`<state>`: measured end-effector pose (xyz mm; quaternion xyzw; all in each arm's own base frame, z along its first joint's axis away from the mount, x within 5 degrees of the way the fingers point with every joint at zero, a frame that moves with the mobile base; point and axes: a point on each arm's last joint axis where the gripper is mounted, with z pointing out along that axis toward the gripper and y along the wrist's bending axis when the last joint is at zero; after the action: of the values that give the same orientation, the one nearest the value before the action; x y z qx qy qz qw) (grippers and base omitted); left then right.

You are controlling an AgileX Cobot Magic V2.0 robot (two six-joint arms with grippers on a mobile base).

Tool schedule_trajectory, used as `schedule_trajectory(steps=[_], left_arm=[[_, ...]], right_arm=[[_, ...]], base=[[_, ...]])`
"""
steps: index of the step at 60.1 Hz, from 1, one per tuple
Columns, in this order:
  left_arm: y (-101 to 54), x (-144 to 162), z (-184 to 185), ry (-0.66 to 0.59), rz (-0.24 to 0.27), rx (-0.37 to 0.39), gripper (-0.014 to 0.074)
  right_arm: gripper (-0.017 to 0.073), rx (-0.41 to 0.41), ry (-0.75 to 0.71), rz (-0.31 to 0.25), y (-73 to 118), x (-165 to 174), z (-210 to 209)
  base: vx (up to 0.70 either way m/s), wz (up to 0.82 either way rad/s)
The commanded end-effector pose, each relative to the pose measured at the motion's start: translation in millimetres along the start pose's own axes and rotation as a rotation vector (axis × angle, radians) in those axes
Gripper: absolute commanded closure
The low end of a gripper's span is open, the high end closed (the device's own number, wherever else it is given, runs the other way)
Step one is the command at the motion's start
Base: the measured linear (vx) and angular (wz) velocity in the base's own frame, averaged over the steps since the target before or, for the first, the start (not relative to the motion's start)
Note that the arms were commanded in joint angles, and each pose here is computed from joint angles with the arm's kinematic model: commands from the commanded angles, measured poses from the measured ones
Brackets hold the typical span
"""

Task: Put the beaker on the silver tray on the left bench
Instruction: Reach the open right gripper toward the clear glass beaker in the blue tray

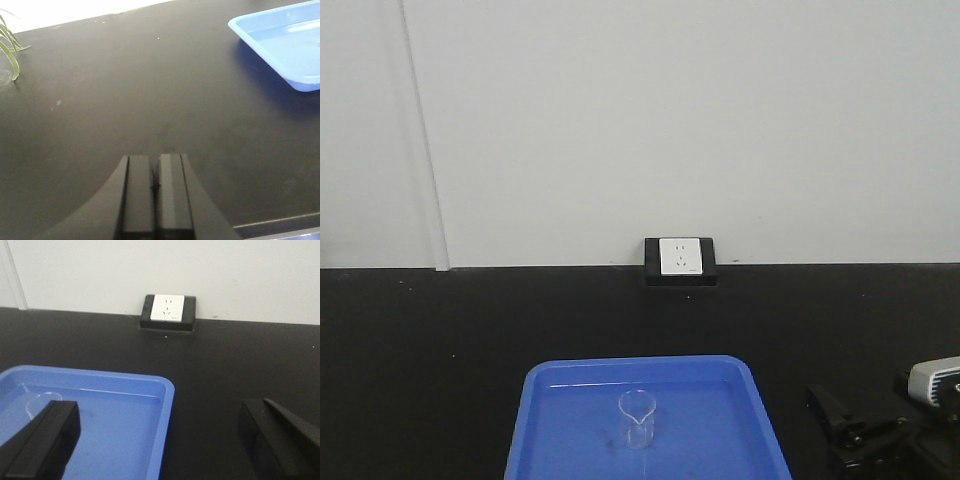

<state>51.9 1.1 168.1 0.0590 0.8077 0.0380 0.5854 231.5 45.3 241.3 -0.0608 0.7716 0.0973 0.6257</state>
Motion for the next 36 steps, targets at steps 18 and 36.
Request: schedule_trajectory(steps=[18, 36], left_arm=[[-1.0, -1.6, 1.7, -0.071, 0.0, 0.007, 0.0592], [-1.0, -1.6, 1.7, -0.071, 0.0, 0.007, 0.0592]], right_arm=[[-0.0085, -0.268, -0.163, -0.042, 19.3, 4.2, 52.5], [-0.0078, -0.514, -0.093, -0.084, 37.0, 37.8, 123.4]], base=[[0.0, 0.0], [0.0, 0.0]])
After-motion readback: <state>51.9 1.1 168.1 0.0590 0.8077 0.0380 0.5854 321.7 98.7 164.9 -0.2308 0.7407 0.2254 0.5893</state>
